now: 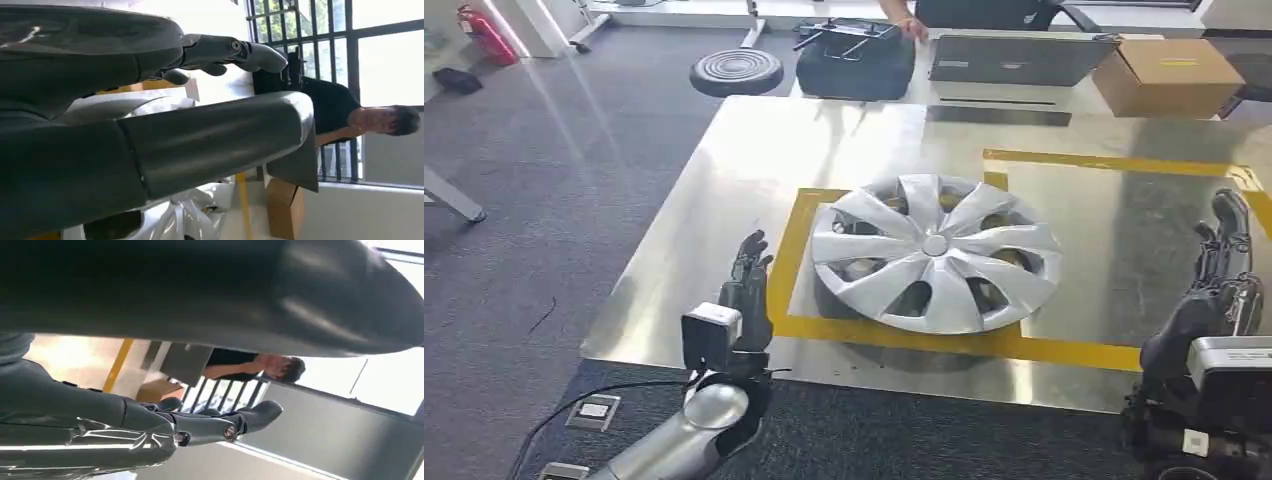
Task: Take the parts from the cabinet and place them on the table.
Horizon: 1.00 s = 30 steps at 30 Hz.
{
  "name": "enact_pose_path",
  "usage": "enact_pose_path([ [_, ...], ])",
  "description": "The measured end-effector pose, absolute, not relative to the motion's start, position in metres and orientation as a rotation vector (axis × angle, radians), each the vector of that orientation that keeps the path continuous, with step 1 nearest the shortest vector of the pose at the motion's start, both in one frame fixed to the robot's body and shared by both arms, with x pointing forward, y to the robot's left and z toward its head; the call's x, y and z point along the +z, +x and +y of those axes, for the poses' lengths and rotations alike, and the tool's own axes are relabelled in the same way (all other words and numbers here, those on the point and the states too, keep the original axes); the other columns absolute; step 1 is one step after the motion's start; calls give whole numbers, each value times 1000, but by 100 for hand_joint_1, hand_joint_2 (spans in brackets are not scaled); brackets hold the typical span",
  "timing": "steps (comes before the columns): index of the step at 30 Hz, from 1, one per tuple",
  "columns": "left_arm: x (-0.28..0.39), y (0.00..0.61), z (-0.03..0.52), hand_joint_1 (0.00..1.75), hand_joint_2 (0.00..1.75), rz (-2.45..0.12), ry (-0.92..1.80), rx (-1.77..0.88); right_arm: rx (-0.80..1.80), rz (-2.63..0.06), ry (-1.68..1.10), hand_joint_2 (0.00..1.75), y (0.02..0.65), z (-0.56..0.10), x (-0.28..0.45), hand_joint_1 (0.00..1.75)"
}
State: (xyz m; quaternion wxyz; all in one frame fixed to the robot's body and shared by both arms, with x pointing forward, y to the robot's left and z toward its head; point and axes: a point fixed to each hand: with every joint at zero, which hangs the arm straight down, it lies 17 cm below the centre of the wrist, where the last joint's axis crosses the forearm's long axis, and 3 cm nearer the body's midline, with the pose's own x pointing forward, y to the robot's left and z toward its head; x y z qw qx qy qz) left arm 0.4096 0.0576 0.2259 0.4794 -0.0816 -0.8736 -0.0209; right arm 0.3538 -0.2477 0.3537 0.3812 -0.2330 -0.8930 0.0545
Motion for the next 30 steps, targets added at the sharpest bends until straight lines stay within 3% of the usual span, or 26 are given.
enact_pose_path([
  [30,222,402,81,0,0,-2150,-128,-61,219,-2251,-424,0,372,-197,322,0],
])
